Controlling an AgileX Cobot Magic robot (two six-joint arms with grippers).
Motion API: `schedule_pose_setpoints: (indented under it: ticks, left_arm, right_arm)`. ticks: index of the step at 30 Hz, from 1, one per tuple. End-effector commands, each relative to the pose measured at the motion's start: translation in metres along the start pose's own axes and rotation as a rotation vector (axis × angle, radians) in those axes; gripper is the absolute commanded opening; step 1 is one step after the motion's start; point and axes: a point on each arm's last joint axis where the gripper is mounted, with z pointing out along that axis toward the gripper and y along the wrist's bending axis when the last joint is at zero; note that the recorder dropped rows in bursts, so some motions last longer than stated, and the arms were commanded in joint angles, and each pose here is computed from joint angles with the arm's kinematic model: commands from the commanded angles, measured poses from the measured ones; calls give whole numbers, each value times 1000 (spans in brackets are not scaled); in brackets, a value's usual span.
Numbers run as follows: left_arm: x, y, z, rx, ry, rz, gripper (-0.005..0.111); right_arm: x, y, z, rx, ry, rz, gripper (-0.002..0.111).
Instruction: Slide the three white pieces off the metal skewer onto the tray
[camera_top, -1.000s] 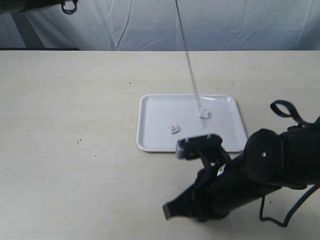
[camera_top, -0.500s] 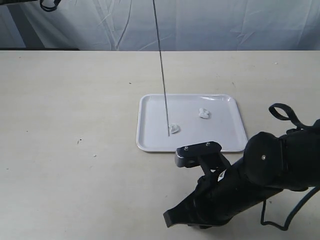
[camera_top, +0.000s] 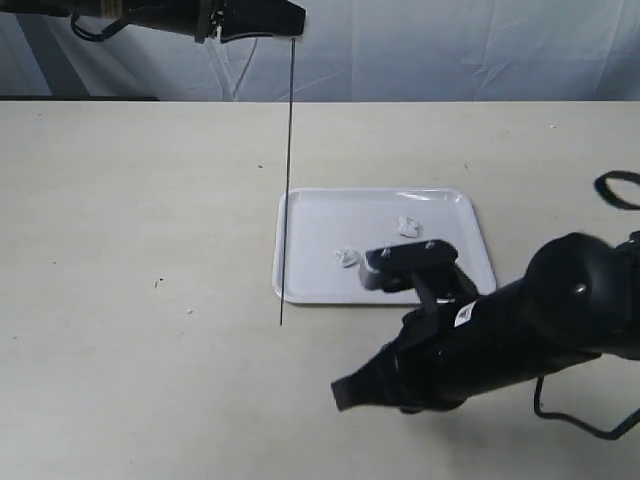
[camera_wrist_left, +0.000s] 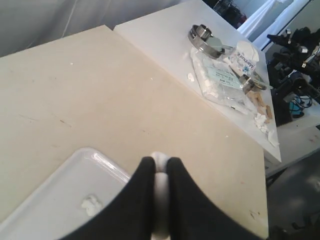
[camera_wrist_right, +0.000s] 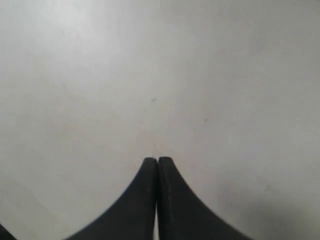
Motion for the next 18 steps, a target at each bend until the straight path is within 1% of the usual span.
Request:
schedule_pose_setpoints:
  ticks: [1,3,5,7,9,10,12,16,18]
  left_arm:
    - [-1,-2,-2,11,2,-81,0]
    - [0,-2,-2,11,3,-98,0]
    - [1,-1,1,15,8,-102,0]
    - [7,-1,7,24,24,-119,0]
    - [13,0,14,35,41,-133,0]
    - [17,1,18,40,51,-139,0]
    - [21,-1,27,60,57,-153,0]
    - [20,-15,45,115,52,-156,0]
    - [21,-18,49,125,58,-154,0]
  right_arm:
    - [-18,-10,-29,-6,-132,54,1]
    - [-22,-12,-40,-14,-170,66,10]
    - [-24,-10,-47,-24,-203,70,22]
    - [-27,-7,-54,-41,-231,75,39]
    - [-32,-4,-60,-53,-260,69,49]
    - [-35,-2,-62,-60,-270,70,51]
    - [-39,0,-65,-65,-286,66,49]
    - [-46,1,-68,-62,-325,63,49]
    - [-48,2,-69,-60,-333,59,49]
